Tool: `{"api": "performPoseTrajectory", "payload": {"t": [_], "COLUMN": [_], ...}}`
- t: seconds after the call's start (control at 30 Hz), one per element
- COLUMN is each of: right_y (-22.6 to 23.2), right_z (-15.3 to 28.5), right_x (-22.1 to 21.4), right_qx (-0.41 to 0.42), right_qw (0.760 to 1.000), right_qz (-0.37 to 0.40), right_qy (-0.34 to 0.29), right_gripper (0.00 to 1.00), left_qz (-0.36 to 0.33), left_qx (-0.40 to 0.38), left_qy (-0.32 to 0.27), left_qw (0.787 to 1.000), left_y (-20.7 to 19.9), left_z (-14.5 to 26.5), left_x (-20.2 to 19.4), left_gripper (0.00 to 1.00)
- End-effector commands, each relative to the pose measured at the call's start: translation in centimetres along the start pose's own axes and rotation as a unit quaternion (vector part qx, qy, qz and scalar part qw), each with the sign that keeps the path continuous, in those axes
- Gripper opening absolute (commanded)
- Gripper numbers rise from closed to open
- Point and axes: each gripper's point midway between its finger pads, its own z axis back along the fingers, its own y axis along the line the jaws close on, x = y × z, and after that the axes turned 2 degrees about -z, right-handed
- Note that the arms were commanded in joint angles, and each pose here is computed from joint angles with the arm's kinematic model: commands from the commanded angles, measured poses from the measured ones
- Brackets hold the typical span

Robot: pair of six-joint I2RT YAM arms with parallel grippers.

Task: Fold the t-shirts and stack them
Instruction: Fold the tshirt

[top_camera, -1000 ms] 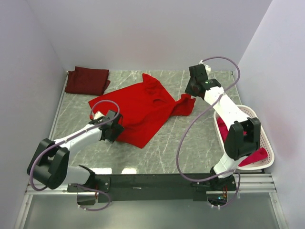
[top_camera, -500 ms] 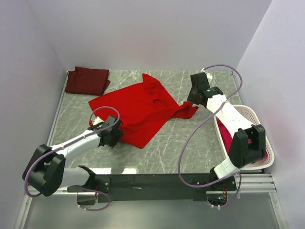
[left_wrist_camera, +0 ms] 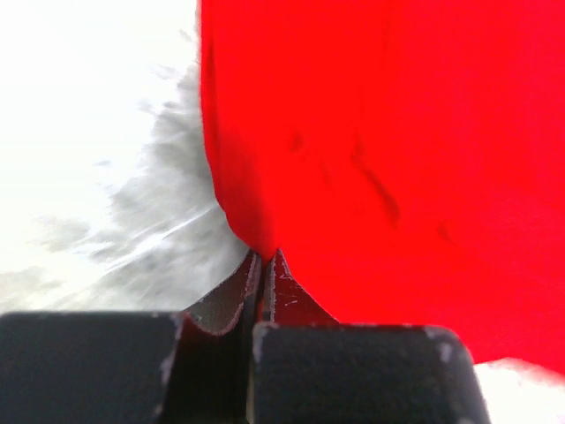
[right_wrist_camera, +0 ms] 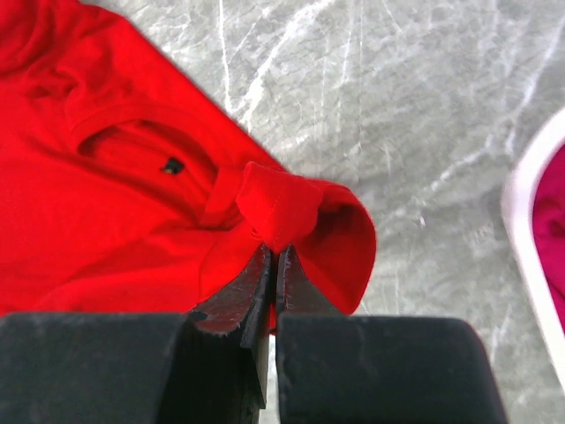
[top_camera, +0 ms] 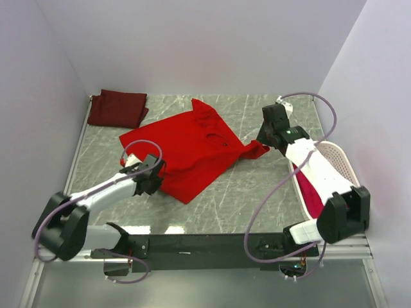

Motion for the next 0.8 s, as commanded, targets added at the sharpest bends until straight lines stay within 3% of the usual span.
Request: {"api": "performPoseTrajectory", "payload": {"t": [0.0, 0.13, 0.17, 0.23, 0.27, 0.33, 0.53, 0.6, 0.67, 0.7, 0.77], "right_y": [-0.5, -0.9, -0.8, -0.4, 0.3, 1.1, 2.4, 2.4, 2.5, 2.6, 2.3], "right_z": [4.2, 8.2, 8.9, 9.3, 8.6, 7.1, -3.9, -7.0, -8.6, -8.9, -8.9], "right_x": [1.7, 1.5, 1.9, 2.6, 3.0, 3.5, 2.2, 0.7, -0.5, -0.7, -1.3], "right_qx": [0.019, 0.049, 0.059, 0.064, 0.064, 0.059, -0.023, -0.035, -0.039, -0.037, -0.037], "right_qw": [0.998, 0.996, 0.995, 0.994, 0.994, 0.995, 0.999, 0.998, 0.997, 0.997, 0.997], "right_qz": [-0.003, 0.0, -0.005, -0.005, -0.002, 0.006, 0.024, 0.024, 0.028, 0.024, 0.022], "right_qy": [-0.052, -0.076, -0.084, -0.091, -0.085, -0.078, 0.006, 0.039, 0.058, 0.058, 0.058], "right_gripper": [0.0, 0.0, 0.0, 0.0, 0.0, 0.0, 0.0, 0.0, 0.0, 0.0, 0.0], "left_qz": [-0.022, -0.021, -0.049, -0.035, -0.06, -0.082, -0.142, -0.144, -0.144, -0.141, -0.133], "left_qx": [-0.009, -0.07, -0.092, -0.107, -0.127, -0.114, -0.071, -0.093, -0.105, -0.113, -0.109], "left_qy": [-0.056, -0.128, -0.13, -0.143, -0.116, -0.091, 0.006, 0.008, 0.006, -0.004, -0.029], "left_qw": [0.998, 0.989, 0.986, 0.983, 0.983, 0.986, 0.987, 0.985, 0.984, 0.984, 0.985], "left_y": [0.0, -1.0, -1.9, -3.2, -4.3, -5.7, -10.6, -12.9, -14.2, -14.7, -14.5], "left_z": [4.2, 9.8, 10.6, 10.3, 10.0, 6.4, -4.1, -4.7, -4.7, -3.9, -2.7], "left_x": [3.6, 8.2, 8.8, 11.2, 11.0, 11.6, 10.1, 10.8, 11.7, 12.4, 13.8], "left_gripper": [0.01, 0.01, 0.01, 0.01, 0.01, 0.01, 0.04, 0.11, 0.28, 0.41, 0.48]}}
